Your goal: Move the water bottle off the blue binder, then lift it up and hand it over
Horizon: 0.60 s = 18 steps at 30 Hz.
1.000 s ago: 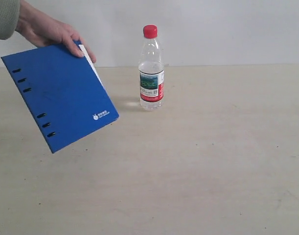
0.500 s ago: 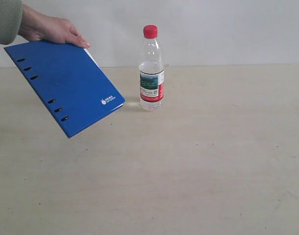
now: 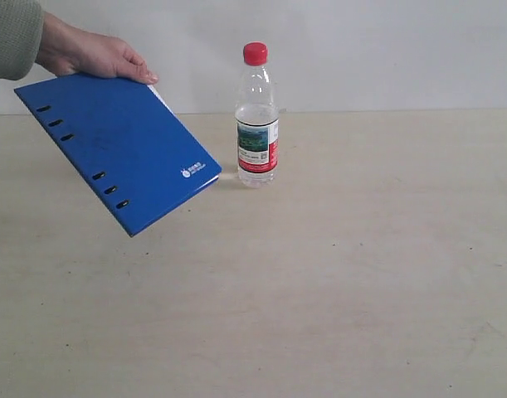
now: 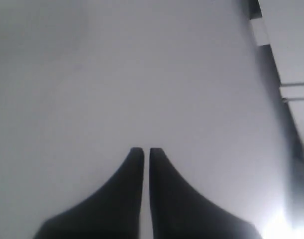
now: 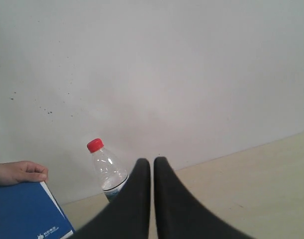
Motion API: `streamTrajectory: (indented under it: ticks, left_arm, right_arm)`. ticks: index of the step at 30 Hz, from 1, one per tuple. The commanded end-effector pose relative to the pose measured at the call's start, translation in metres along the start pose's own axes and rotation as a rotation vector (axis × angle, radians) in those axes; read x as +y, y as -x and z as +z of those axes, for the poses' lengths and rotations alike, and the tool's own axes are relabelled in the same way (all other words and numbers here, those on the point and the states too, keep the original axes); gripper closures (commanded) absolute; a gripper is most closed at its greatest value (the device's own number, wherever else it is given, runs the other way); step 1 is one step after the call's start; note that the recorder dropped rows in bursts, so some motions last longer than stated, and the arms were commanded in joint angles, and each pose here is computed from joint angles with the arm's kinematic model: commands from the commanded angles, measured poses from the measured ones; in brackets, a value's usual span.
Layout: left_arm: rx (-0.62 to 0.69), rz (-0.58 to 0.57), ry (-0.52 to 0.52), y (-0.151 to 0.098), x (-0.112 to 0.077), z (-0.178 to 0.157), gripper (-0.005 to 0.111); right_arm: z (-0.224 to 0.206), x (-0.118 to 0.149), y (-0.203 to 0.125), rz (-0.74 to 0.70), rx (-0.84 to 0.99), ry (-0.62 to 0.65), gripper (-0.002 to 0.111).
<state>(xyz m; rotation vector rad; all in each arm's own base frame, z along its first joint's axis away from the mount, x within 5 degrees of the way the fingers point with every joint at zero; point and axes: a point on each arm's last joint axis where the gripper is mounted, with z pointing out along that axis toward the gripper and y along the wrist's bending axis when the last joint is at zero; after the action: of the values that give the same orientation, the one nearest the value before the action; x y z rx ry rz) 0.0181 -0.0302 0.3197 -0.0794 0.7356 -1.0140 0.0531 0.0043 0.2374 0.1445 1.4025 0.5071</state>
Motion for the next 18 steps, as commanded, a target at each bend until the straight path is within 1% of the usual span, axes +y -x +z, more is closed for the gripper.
streamTrajectory:
  ticks: [1,4,6,7,9,11,13,15,16,18]
  left_arm:
    - [-0.009,0.331,0.068,-0.008,0.014,-0.02,0.102]
    - [0.004,0.357,0.194,-0.016,0.037,-0.035,0.102]
    - [0.012,0.382,0.264,-0.016,0.045,-0.038,0.102]
    - [0.064,0.413,0.339,-0.019,0.052,-0.04,0.102]
    - [0.154,0.469,0.427,-0.024,0.061,-0.044,0.102]
    - [0.277,0.588,0.506,-0.03,0.069,-0.049,0.102]
    - [0.421,0.663,0.597,-0.036,0.079,-0.057,0.102]
    - [0.596,0.745,0.664,-0.043,0.087,-0.067,0.102]
    - [0.727,0.79,0.697,-0.048,0.091,-0.075,0.102]
    - [0.905,0.833,0.73,-0.054,0.096,-0.087,0.102]
  right_arm:
    - [0.0,0.0,-0.001,-0.008,0.0,0.004,0.109]
    - [0.0,0.0,-0.001,-0.008,0.0,0.004,0.109]
    - [0.0,0.0,-0.001,-0.008,-0.001,0.002,0.109]
    - [0.0,0.0,-0.001,-0.008,-0.001,0.002,0.109]
    - [0.0,0.0,-0.001,-0.008,-0.001,0.002,0.109]
    - [0.0,0.0,-0.001,-0.008,-0.001,0.002,0.109]
    - [0.0,0.0,-0.001,-0.008,-0.001,0.002,0.109]
    - [0.0,0.0,-0.001,-0.008,-0.001,0.002,0.109]
    - [0.0,0.0,-0.001,-0.008,-0.001,0.002,0.109]
    - [0.0,0.0,-0.001,-0.008,-0.001,0.002,0.109]
